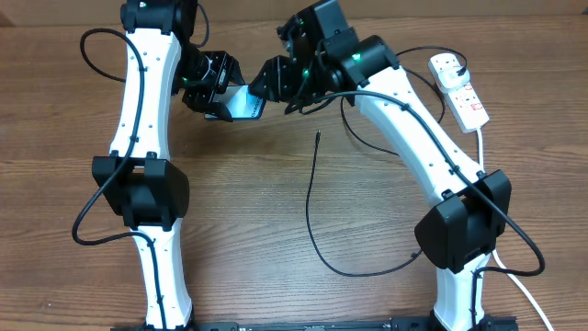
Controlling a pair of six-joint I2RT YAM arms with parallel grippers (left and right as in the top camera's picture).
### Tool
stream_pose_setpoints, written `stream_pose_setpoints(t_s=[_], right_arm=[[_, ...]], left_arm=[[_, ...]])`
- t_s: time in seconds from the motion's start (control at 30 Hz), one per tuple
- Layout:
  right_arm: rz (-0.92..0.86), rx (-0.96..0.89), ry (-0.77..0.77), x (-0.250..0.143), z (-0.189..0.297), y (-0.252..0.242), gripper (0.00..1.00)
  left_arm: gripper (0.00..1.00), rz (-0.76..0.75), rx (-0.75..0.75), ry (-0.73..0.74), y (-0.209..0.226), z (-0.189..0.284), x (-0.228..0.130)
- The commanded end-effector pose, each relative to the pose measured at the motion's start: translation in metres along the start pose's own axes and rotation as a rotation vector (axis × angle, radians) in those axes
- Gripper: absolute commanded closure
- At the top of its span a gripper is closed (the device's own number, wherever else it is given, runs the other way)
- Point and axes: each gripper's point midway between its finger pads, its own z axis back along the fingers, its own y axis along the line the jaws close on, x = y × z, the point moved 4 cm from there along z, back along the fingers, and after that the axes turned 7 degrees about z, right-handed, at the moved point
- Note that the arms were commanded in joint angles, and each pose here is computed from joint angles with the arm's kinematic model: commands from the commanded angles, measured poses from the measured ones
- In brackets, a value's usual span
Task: Plug charger to phone and switch on socket
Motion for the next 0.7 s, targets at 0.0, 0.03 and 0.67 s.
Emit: stream_pose_setpoints(t_s=[0.0, 0.03, 0.67], right_arm=[[-0.035, -0.032, -0.009, 0.001, -0.006, 0.001, 0.51], [-0.047, -0.05, -0.007, 0.0, -0.009, -0.001, 0.52], [-0.146, -0.079, 0.023, -0.01, -0.038, -0.004, 0.55]], left_arm=[[0.96, 0.001, -0.001, -0.017, 0.001, 0.002, -0.004], [0.96, -0.001, 0.0, -0.018, 0.002, 0.001, -0.004], [0.96, -0.027, 0.008, -0.035, 0.002, -0.003, -0.011]])
